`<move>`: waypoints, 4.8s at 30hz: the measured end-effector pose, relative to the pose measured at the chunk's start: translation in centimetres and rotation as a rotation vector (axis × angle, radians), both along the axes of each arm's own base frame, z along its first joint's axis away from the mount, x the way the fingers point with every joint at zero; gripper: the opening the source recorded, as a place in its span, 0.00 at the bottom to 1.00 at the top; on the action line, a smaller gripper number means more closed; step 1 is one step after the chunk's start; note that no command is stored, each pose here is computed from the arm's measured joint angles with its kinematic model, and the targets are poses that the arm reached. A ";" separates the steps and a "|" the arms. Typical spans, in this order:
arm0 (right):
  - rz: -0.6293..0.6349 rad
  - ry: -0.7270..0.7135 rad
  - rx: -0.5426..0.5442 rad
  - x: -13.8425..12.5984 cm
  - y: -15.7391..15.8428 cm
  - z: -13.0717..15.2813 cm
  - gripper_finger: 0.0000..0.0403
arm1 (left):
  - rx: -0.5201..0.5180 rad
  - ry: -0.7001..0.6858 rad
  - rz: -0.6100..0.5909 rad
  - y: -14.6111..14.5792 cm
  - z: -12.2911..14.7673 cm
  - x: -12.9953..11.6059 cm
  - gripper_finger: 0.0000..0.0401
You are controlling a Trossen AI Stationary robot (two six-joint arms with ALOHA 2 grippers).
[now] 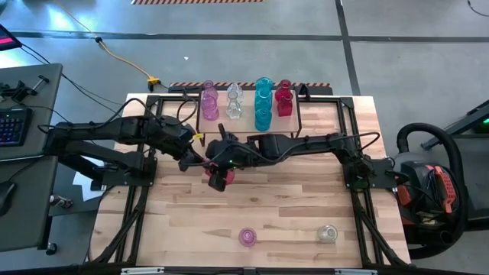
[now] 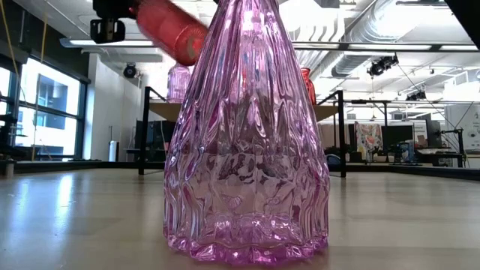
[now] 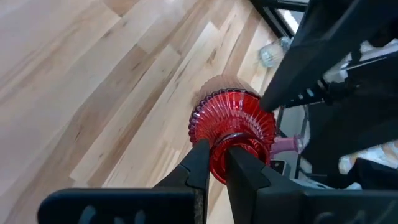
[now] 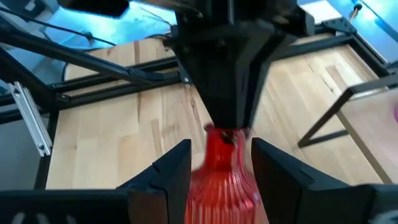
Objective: Sort vases onto shelf
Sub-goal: Put the red vase on the shelf aligned with the other red vases
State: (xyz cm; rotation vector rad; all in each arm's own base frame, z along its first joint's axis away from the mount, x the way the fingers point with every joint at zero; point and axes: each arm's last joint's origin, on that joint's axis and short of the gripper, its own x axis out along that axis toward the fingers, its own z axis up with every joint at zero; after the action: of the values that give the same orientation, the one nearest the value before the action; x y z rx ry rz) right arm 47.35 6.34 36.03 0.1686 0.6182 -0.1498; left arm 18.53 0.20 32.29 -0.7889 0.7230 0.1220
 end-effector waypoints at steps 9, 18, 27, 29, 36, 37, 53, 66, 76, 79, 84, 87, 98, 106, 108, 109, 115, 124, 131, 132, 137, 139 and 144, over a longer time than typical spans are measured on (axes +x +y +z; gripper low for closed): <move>-0.031 0.041 0.019 0.0 -0.4 -0.7 0.37 | 0.008 -0.026 0.011 -0.1 0.0 0.8 0.05; -0.025 0.094 0.009 0.8 -0.4 -2.5 0.37 | 0.027 -0.002 0.021 -0.1 -0.5 1.4 0.05; -0.034 0.090 0.013 0.9 -1.0 -2.4 0.37 | 0.033 0.002 0.013 0.0 -0.7 1.8 0.05; -0.038 0.090 0.014 1.0 -1.2 -2.4 0.37 | 0.033 0.000 0.013 0.0 -0.7 1.9 0.05; -0.060 0.096 0.054 1.2 -1.5 -2.8 0.26 | 0.041 0.010 0.013 0.0 -0.8 1.8 0.05; -0.057 0.098 0.055 1.2 -1.5 -2.9 0.24 | 0.040 0.012 0.012 0.0 -0.8 1.8 0.05; -0.051 0.106 0.063 1.3 -1.3 -3.1 0.18 | 0.036 0.017 0.015 0.0 -0.9 1.8 0.06; -0.044 0.127 0.074 1.3 -1.2 -3.5 0.18 | 0.019 0.044 -0.039 -0.1 -1.3 2.2 0.21; -0.076 0.172 0.129 1.1 -1.3 -4.0 0.18 | -0.038 -0.008 -0.057 0.1 -0.4 1.5 0.29; -0.089 0.183 0.139 1.0 -1.3 -4.1 0.18 | -0.043 -0.033 -0.054 0.3 0.0 1.1 0.29; -0.104 0.200 0.152 0.3 -1.3 -3.5 0.18 | -0.051 -0.051 -0.051 0.5 0.4 0.4 0.29; -0.109 0.197 0.147 -0.8 -1.5 -2.0 0.18 | -0.053 -0.073 -0.065 0.6 0.7 -0.1 0.29; -0.185 0.050 -0.008 -5.6 -2.7 5.0 0.17 | -0.044 -0.129 -0.062 0.5 1.6 -1.6 0.29; -0.312 0.055 -0.116 -10.0 -4.4 8.4 0.18 | -0.042 -0.119 -0.058 0.5 1.5 -1.5 0.29; -0.333 0.055 -0.127 -11.2 -4.9 9.2 0.18 | -0.039 -0.116 -0.055 0.5 1.5 -1.5 0.29; -0.348 0.060 -0.143 -11.8 -5.2 9.5 0.18 | -0.037 -0.118 -0.053 0.5 1.5 -1.5 0.29; -0.388 0.050 -0.198 -15.0 -6.8 11.7 0.18 | -0.007 -0.114 -0.012 0.7 1.5 -1.5 0.29; -0.400 -0.008 -0.259 -20.1 -9.9 15.1 0.18 | -0.023 -0.105 0.050 0.8 1.4 -1.5 0.29; -0.433 -0.025 -0.298 -24.6 -11.6 17.0 0.18 | -0.025 -0.101 0.084 0.8 1.4 -1.5 0.29; -0.426 -0.029 -0.299 -25.2 -11.7 17.2 0.18 | -0.027 -0.100 0.092 0.9 1.4 -1.5 0.29; -0.403 -0.045 -0.301 -27.6 -12.7 18.0 0.18 | -0.018 -0.098 0.136 1.0 1.4 -1.5 0.29; -0.431 -0.031 -0.300 -28.7 -13.3 18.1 0.18 | -0.015 -0.098 0.139 1.0 1.4 -1.5 0.29; -0.483 -0.023 -0.288 -31.0 -14.4 18.4 0.18 | -0.028 -0.096 0.150 1.0 1.4 -1.5 0.29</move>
State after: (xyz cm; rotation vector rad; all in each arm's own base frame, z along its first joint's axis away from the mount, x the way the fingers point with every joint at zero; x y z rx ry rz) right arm 16.30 -8.02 54.43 0.0379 0.5178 -0.6991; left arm 17.07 1.21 33.71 -0.8701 0.5754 0.2076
